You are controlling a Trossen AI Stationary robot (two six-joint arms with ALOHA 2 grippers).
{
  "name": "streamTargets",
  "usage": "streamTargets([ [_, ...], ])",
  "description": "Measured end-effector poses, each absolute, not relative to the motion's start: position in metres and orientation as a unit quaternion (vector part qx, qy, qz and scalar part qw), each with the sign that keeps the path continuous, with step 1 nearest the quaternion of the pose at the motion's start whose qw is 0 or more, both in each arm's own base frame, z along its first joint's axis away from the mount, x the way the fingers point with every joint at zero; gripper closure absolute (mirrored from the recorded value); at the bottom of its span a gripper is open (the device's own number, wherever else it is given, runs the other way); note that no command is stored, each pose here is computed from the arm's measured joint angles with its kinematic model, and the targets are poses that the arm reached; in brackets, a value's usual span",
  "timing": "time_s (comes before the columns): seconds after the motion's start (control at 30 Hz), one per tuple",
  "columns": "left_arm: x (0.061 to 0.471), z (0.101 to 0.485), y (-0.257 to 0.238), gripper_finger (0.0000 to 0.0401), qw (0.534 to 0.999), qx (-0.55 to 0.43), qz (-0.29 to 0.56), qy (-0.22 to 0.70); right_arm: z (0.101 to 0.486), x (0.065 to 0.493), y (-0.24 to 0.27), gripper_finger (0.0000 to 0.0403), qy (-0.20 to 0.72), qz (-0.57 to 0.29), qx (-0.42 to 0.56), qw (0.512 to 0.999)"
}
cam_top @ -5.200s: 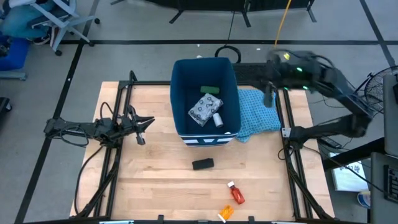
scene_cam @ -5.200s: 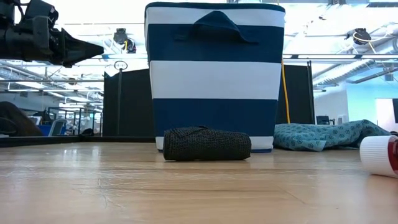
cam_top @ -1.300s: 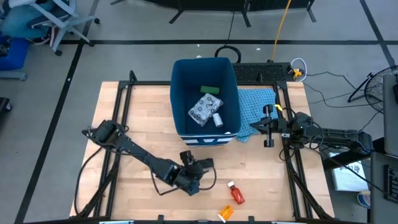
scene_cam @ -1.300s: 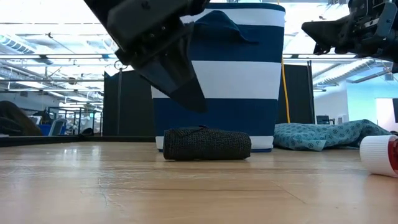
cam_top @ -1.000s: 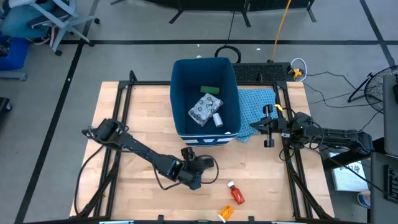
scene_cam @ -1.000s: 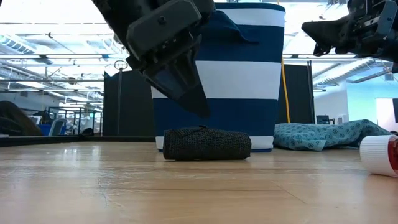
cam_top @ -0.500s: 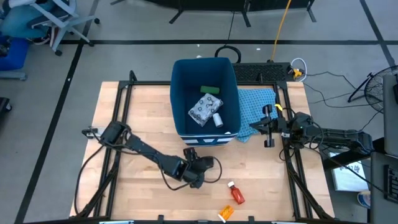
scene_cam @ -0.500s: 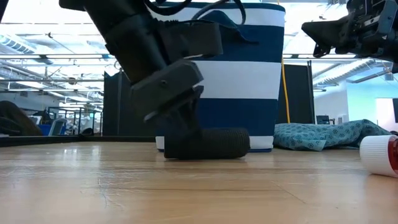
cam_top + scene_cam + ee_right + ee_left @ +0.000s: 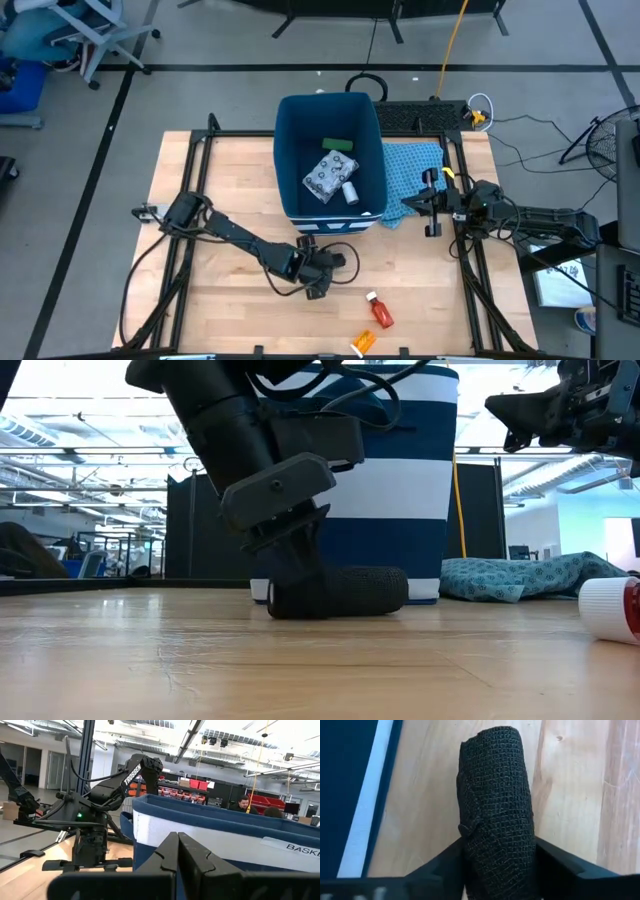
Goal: Pick & place medical supplies in basket/bin
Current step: Put the black bandage into the blue bin
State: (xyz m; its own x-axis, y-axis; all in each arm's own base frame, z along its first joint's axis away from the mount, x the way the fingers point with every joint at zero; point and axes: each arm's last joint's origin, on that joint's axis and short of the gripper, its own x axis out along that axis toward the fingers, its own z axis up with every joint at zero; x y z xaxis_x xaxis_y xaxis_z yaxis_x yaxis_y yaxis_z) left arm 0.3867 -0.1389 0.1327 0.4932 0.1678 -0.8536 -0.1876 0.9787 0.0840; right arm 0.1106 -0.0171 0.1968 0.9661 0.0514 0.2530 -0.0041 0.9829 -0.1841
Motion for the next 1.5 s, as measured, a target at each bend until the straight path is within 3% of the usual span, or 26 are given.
streamTargets([
  [0.17,0.386,0.139,-0.145,0.0289,0.871,0.01,0.067,0.487,0.196,0.111,-0.017,0.0403,-0.126,0.014,-0.093,0.988],
  [0.27,0.379,0.159,-0.155,0.0313,0.881,0.035,0.031,0.47,0.196,0.111,-0.017,0.0403,-0.124,0.014,-0.094,0.988],
  [0.53,0.334,0.256,-0.174,0.0303,0.913,0.145,-0.067,0.376,0.194,0.111,-0.017,0.0403,-0.116,0.016,-0.087,0.989],
  [0.77,0.258,0.346,-0.146,0.0301,0.924,0.221,-0.05,0.309,0.191,0.112,-0.017,0.0403,-0.1,0.019,-0.07,0.992],
  [0.9,0.212,0.376,-0.113,0.03,0.935,0.231,-0.045,0.264,0.189,0.112,-0.017,0.0403,-0.089,0.019,-0.067,0.994],
  [1.03,0.176,0.364,-0.075,0.03,0.953,0.219,-0.018,0.207,0.188,0.113,-0.017,0.0403,-0.085,0.019,-0.078,0.993],
  [1.37,0.122,0.248,-0.032,0.03,0.99,0.139,0.001,0.014,0.188,0.113,-0.017,0.0403,-0.082,0.019,-0.065,0.994],
  [1.5,0.113,0.222,-0.026,0.03,0.991,0.117,-0.006,-0.059,0.187,0.113,-0.017,0.0403,-0.077,0.02,-0.053,0.995],
])
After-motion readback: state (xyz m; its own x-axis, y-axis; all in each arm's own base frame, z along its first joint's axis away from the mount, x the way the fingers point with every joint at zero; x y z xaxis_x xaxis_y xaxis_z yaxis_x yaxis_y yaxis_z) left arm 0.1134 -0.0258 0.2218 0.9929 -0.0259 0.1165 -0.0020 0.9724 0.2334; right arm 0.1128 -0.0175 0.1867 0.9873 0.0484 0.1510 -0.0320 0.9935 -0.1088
